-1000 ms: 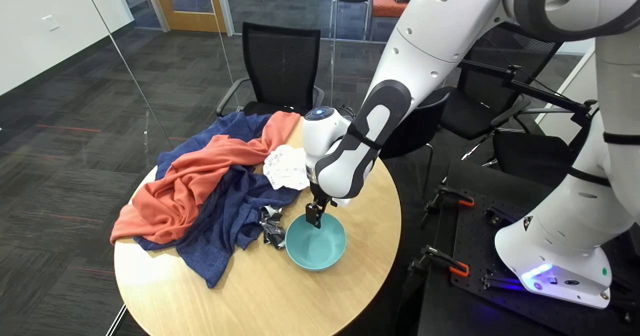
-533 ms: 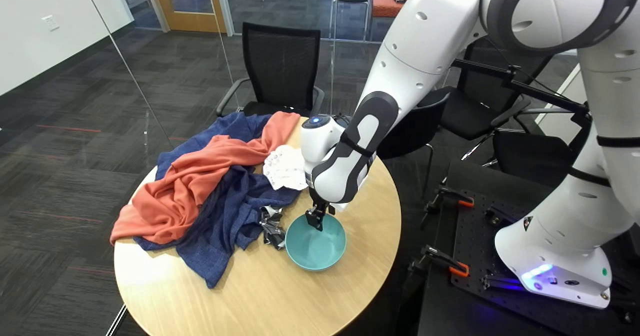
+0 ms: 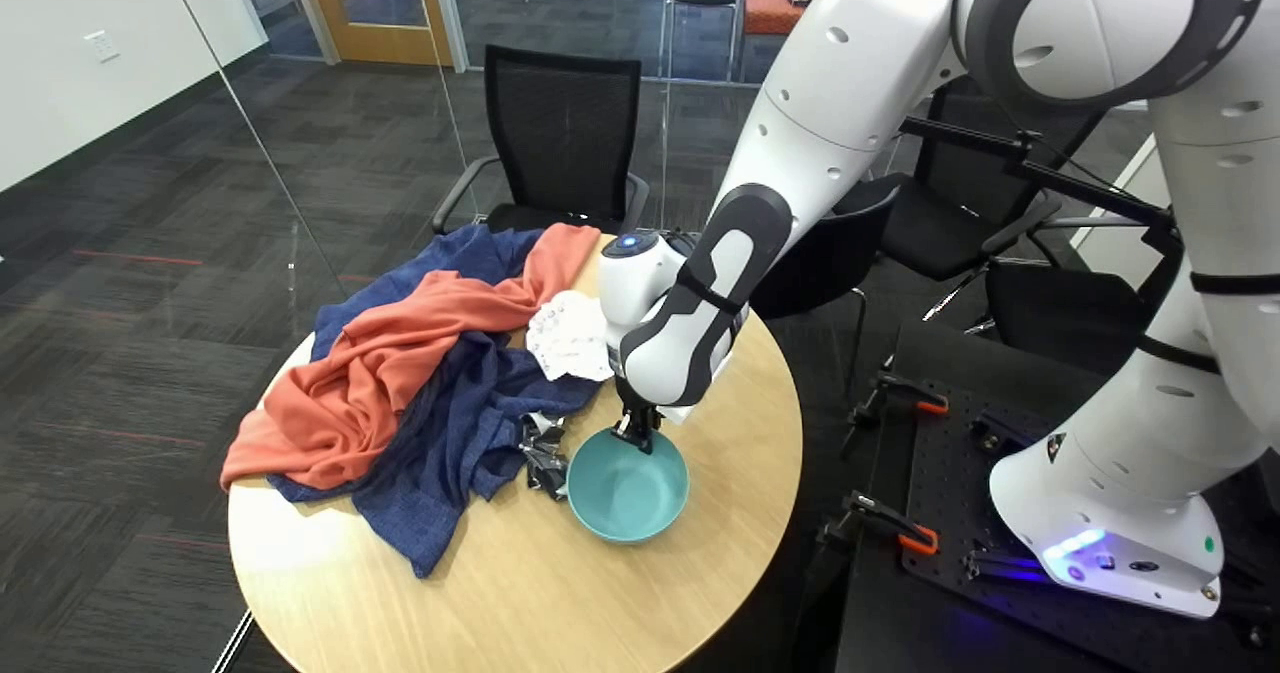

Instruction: Move the bowl to the right

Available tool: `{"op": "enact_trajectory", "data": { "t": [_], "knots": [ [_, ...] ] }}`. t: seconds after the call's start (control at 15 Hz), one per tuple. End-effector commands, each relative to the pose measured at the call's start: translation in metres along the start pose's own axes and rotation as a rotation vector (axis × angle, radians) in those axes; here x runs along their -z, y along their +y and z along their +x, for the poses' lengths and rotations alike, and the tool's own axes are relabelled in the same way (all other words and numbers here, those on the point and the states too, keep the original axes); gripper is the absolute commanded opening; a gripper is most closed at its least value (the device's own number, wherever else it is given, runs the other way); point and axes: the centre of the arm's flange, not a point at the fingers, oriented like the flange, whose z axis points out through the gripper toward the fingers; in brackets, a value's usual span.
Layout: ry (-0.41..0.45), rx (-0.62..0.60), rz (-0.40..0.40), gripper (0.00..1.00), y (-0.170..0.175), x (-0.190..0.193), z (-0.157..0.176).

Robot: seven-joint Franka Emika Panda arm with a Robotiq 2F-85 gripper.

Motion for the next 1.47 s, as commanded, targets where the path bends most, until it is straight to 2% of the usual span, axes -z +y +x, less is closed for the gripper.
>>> {"op": "enact_trajectory", "data": {
  "t": [0.0,0.2,0.27,0.6,0.67,0.73,1.0,1.27,1.4],
  "knots": [
    [-0.006,-0.003,0.033,0.0,0.002,0.006,0.006],
    [-0.012,-0.007,0.044,0.01,0.0,0.008,0.007],
    [0.008,-0.007,0.021,0.08,-0.002,0.006,0.005],
    [0.009,-0.009,0.025,0.07,-0.003,0.007,0.006],
    [0.009,-0.009,0.025,0.02,-0.003,0.007,0.006],
    [0.016,-0.026,0.025,0.02,-0.001,0.01,0.007],
    [0.062,-0.128,0.03,0.02,0.025,0.028,0.008],
    [0.09,-0.251,0.028,0.02,0.07,0.047,0.006],
    [0.109,-0.305,0.052,0.02,0.093,0.058,0.002]
  ]
}}
